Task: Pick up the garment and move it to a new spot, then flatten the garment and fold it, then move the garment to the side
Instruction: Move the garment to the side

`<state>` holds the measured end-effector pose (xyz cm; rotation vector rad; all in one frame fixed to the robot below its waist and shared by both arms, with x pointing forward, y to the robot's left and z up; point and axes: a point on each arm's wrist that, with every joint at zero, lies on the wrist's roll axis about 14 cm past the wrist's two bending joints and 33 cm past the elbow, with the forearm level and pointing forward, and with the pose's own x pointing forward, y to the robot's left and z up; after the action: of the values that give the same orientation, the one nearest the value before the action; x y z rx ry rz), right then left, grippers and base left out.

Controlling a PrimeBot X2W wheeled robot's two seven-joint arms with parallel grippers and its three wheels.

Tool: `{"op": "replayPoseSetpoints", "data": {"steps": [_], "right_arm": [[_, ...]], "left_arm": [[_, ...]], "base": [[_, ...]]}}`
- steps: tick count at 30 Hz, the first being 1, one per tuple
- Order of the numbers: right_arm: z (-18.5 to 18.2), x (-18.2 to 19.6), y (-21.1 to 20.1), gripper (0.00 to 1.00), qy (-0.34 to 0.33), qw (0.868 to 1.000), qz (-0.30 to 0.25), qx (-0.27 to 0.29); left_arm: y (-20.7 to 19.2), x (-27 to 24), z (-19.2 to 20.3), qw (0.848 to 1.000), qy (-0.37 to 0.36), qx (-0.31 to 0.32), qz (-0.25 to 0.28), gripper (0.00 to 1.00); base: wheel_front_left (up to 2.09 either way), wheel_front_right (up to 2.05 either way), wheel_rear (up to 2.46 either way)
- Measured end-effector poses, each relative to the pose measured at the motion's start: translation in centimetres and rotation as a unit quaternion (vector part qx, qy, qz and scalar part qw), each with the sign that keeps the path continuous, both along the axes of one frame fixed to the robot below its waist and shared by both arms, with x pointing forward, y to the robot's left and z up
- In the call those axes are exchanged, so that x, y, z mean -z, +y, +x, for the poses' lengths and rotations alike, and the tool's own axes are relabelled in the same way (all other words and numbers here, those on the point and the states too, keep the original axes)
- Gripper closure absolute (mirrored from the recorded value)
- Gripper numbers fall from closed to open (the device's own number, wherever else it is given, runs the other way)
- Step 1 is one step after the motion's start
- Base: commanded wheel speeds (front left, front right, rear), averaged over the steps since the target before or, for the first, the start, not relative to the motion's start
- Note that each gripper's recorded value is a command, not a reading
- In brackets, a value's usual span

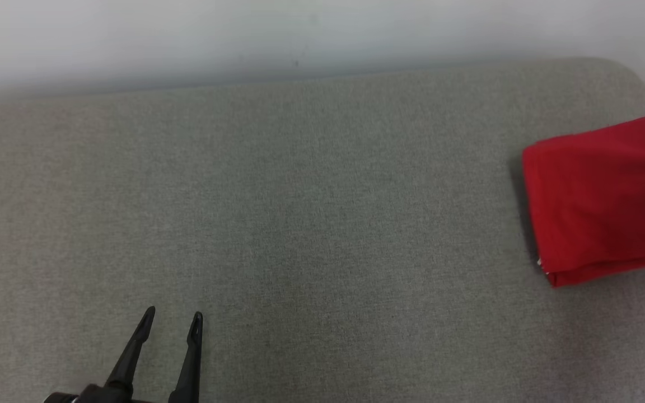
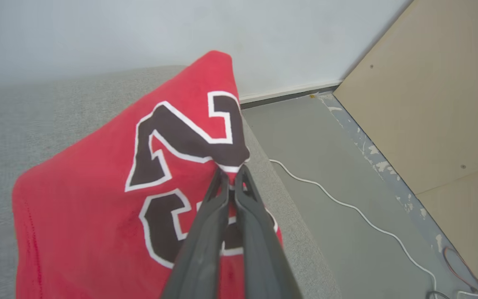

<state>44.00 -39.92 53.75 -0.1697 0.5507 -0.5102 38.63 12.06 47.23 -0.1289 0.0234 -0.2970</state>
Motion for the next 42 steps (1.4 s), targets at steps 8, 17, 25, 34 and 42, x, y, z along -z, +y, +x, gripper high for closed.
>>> {"op": "replayPoseSetpoints", "data": {"steps": [8, 17, 25, 34, 42], "right_arm": [[-0.8, 3.6, -4.5, 1.0, 0.012, 0.997, -0.029, 0.077], [1.3, 2.9, -3.6, 0.0, -0.035, 0.994, -0.101, 0.033], [4.5, -0.9, 3.0, 0.0, -0.147, 0.975, -0.135, -0.102], [0.7, -1.2, 11.1, 0.0, -0.234, 0.948, -0.068, -0.206], [-5.5, 0.8, 15.2, 0.0, -0.266, 0.934, 0.006, -0.238]], "left_arm": [[0.2, 2.7, 0.9, 0.999, 0.033, 0.023, 0.024, 0.0], [0.4, 1.0, 1.8, 1.0, 0.002, 0.017, 0.023, 0.0], [0.5, -1.3, 1.0, 0.999, -0.02, -0.015, -0.02, 0.0], [3.3, -3.1, -2.2, 0.995, -0.036, -0.081, -0.041, 0.0], [5.7, -3.6, -4.7, 0.989, -0.044, -0.128, -0.053, 0.0]], "base": [[0.0, 0.0, 0.0], [0.0, 0.0, 0.0], [0.0, 0.0, 0.0], [0.0, 0.0, 0.0], [0.0, 0.0, 0.0]]}}
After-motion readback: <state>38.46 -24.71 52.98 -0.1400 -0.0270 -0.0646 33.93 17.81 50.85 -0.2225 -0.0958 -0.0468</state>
